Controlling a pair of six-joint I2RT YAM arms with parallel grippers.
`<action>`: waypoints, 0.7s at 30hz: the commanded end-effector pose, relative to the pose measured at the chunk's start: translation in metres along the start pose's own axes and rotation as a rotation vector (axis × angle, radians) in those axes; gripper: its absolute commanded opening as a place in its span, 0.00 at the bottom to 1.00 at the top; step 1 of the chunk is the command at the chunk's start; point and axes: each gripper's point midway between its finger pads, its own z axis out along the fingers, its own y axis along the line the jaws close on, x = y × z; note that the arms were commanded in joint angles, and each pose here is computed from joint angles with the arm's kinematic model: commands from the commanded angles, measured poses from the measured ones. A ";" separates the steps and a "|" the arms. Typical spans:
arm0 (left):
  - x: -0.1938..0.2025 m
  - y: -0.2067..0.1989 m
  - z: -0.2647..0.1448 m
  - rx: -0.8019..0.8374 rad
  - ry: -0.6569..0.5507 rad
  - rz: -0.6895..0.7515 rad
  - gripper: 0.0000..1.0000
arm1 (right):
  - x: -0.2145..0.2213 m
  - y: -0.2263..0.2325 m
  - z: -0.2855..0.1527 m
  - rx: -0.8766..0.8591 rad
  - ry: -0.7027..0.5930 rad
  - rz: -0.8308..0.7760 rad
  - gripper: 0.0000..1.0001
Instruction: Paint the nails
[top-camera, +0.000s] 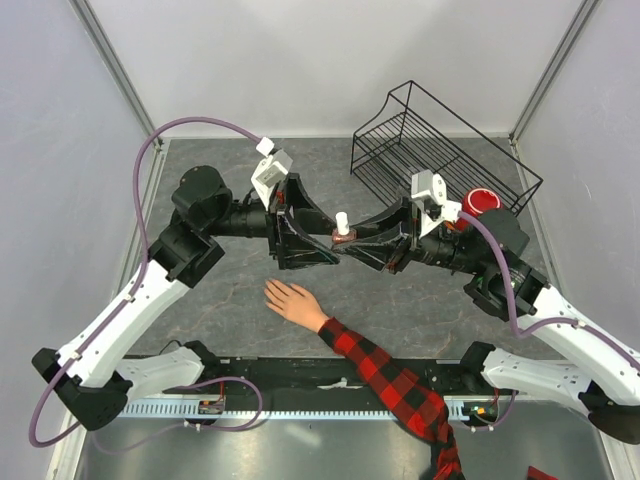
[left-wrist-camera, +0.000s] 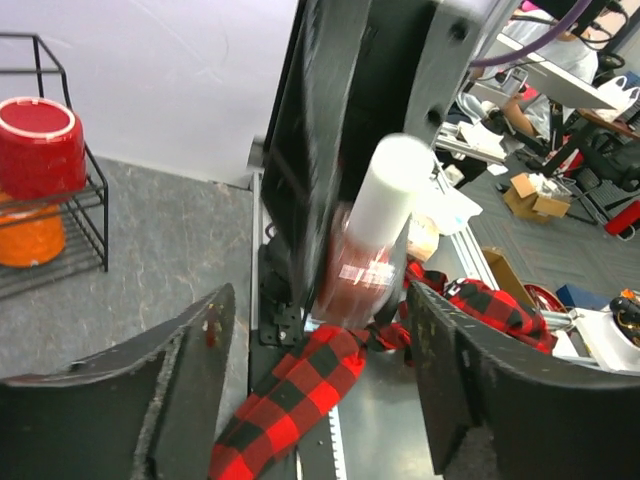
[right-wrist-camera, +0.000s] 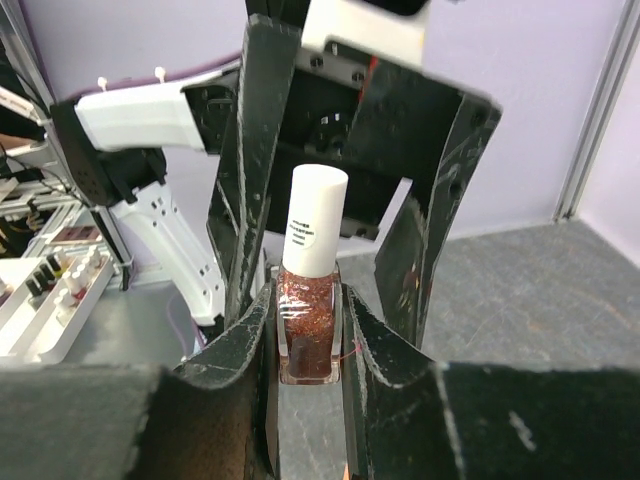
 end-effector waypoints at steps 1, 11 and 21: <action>0.000 -0.005 -0.016 -0.069 0.003 0.007 0.77 | -0.044 0.003 -0.001 0.010 -0.118 -0.085 0.00; -0.059 0.012 -0.085 -0.623 -0.265 0.047 0.74 | -0.018 -0.033 0.008 0.165 -0.038 -0.035 0.00; -0.083 0.052 -0.091 -0.851 -0.416 -0.044 0.72 | -0.010 -0.085 0.013 0.426 -0.012 -0.012 0.00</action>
